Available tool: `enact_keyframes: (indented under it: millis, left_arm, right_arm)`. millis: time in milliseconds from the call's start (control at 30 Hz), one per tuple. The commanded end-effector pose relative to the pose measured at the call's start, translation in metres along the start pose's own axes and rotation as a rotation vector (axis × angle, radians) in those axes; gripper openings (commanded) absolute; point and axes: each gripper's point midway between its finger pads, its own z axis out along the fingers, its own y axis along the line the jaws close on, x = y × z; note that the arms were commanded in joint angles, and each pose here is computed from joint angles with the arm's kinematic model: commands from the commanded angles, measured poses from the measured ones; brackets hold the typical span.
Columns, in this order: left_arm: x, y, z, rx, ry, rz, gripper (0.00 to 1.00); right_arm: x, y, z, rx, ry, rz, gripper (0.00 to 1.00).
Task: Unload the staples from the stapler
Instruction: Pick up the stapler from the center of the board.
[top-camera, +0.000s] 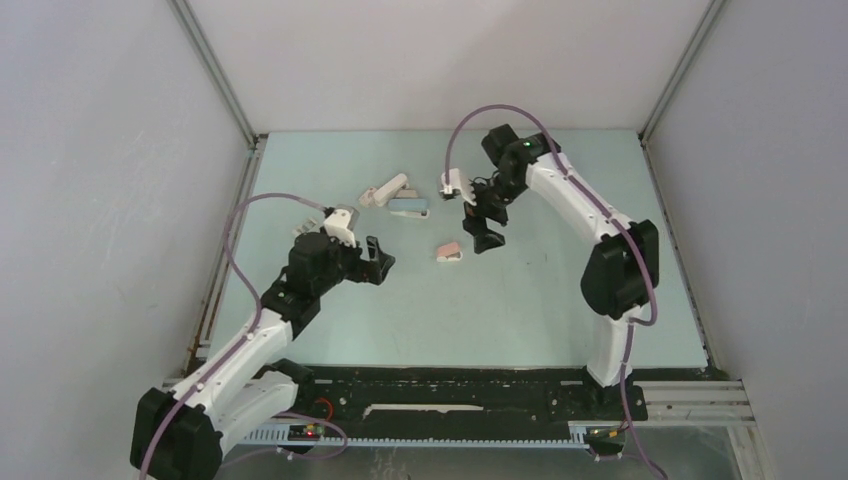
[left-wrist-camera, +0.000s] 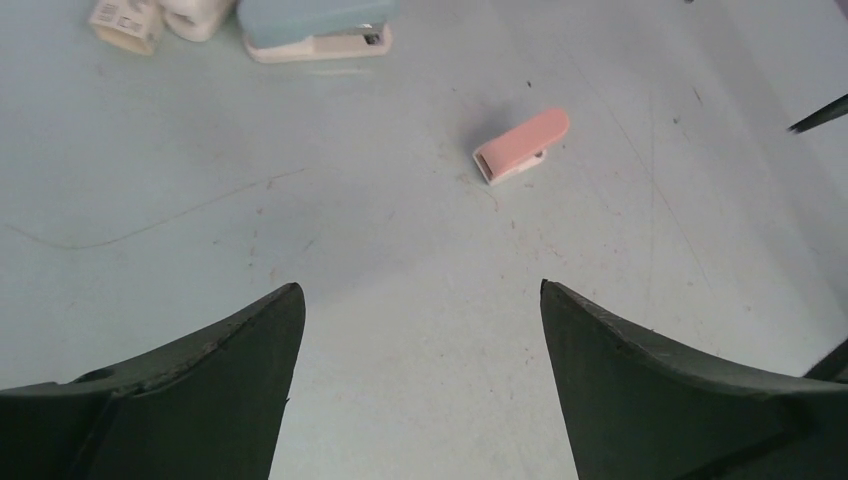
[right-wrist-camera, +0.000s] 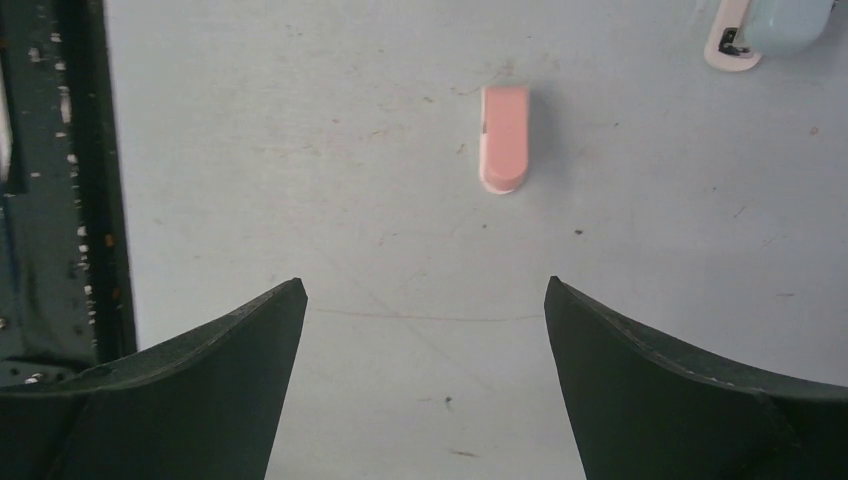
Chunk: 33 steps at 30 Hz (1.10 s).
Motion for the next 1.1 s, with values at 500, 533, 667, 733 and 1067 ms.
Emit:
enact_keyframes:
  millis: [500, 533, 667, 733, 1067]
  left_arm:
    - [-0.01, 0.033, -0.028, -0.148, -0.108, -0.04, 0.96]
    - [-0.01, 0.033, -0.029, -0.153, -0.113, -0.039, 0.96]
    - [-0.008, 0.037, -0.032, -0.173, -0.118, -0.039, 0.96]
    - [-0.008, 0.038, -0.033, -0.179, -0.118, -0.04, 0.96]
    - [-0.008, 0.041, -0.032, -0.188, -0.118, -0.042, 0.96]
  right_arm:
    - [-0.005, -0.055, 0.094, 0.046, 0.163, -0.073, 0.89]
    - [-0.006, -0.058, 0.097, 0.055, 0.166, -0.075, 0.89]
    - [-0.001, -0.065, 0.11, 0.07, 0.199, -0.079, 0.86]
    - [0.003, -0.067, 0.115, 0.075, 0.217, -0.076, 0.85]
    - [0.016, -0.07, 0.126, 0.058, 0.263, -0.067, 0.7]
